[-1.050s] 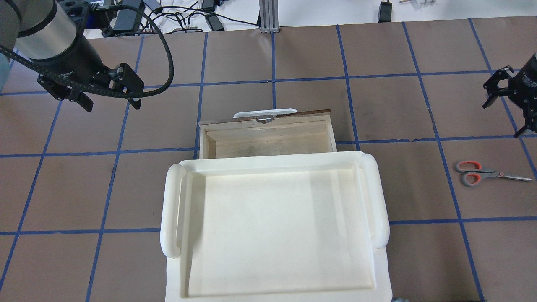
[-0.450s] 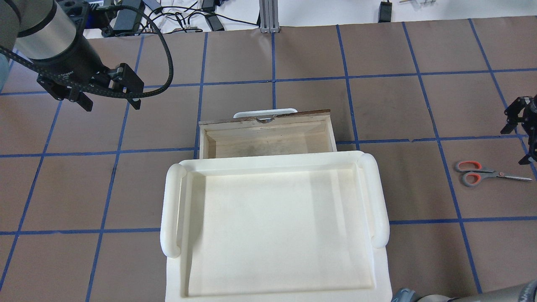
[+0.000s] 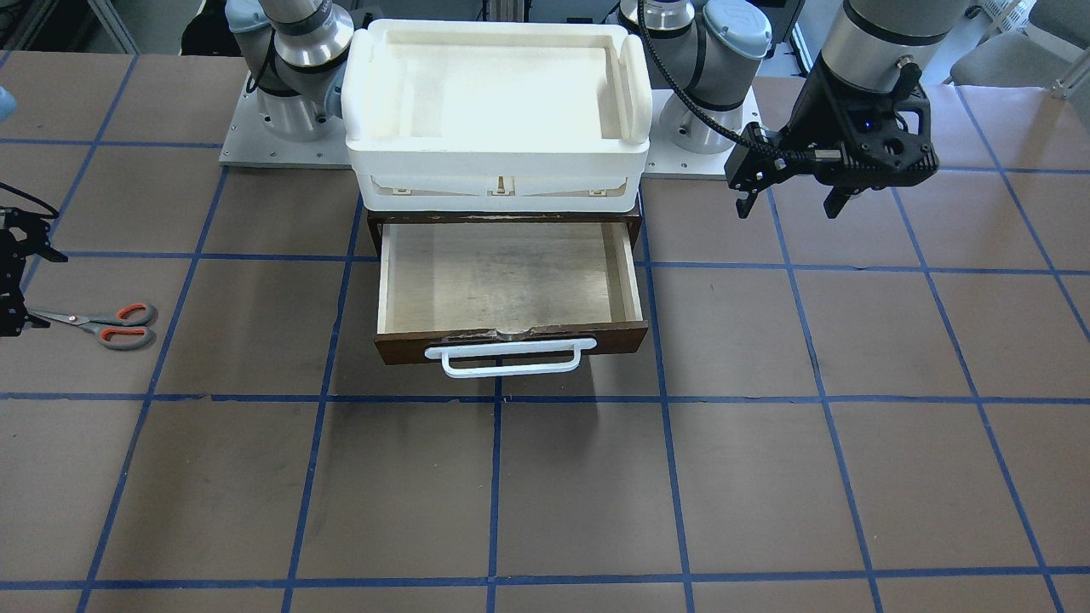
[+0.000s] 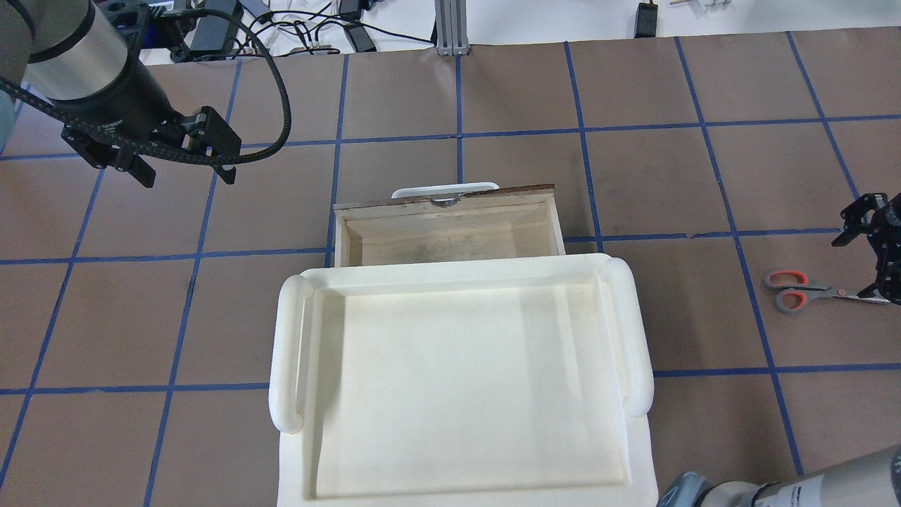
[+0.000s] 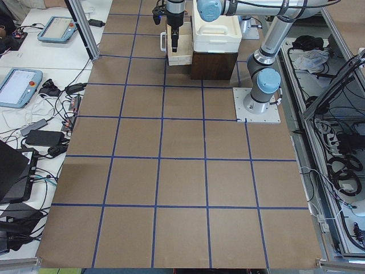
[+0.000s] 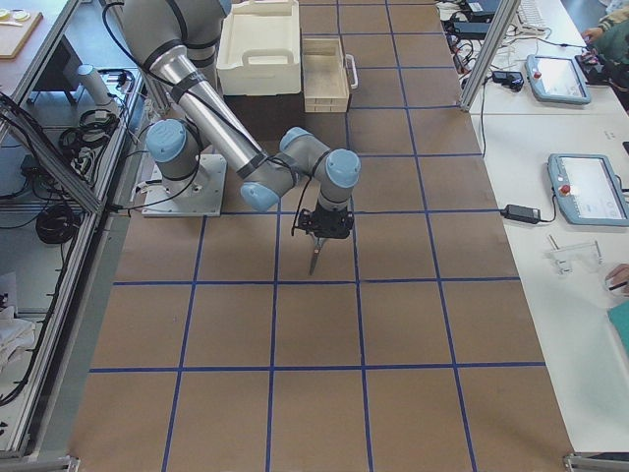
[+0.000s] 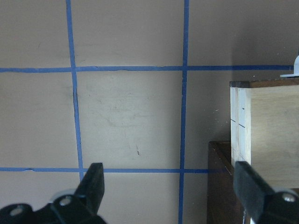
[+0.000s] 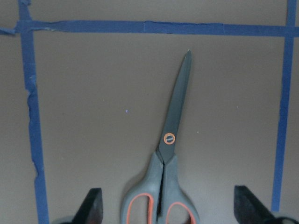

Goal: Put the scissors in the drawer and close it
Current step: 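Lower the right gripper and close it on the scissors handle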

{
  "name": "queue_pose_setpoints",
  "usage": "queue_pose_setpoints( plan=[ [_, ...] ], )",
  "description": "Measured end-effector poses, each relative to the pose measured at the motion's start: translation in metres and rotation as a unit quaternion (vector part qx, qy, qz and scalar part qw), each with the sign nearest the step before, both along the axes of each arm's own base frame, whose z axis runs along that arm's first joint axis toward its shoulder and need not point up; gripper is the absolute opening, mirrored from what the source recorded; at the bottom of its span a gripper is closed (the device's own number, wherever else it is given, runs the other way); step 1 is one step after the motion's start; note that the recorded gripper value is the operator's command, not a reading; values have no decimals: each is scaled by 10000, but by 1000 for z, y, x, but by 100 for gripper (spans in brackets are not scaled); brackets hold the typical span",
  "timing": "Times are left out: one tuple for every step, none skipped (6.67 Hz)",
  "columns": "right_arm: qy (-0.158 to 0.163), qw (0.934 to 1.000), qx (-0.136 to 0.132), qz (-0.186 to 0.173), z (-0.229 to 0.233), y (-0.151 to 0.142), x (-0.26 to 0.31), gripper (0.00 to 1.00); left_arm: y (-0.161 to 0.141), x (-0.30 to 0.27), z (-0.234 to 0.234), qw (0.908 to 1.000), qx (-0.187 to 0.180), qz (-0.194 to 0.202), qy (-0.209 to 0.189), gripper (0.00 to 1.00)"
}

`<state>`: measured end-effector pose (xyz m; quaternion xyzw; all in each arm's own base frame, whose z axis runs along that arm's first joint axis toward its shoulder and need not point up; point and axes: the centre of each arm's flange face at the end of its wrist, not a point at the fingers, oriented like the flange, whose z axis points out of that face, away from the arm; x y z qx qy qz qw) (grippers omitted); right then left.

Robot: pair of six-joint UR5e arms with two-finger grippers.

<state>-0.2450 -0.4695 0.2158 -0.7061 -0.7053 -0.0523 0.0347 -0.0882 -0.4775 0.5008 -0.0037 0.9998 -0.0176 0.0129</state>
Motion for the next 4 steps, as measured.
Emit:
queue_pose_setpoints(
  plan=[
    [-33,10000,38,-26,-19,1,-8,93,0,0,0,10000,0,0,0,100],
    [-12,10000,49,-78,-25,1,-10,77,0,0,0,10000,0,0,-3,100],
    [4,9999,73,-122,-26,1,-8,77,0,0,0,10000,0,0,-4,100],
    [-12,9998,113,-135,-28,3,-6,77,0,0,0,10000,0,0,-2,100]
  ],
)
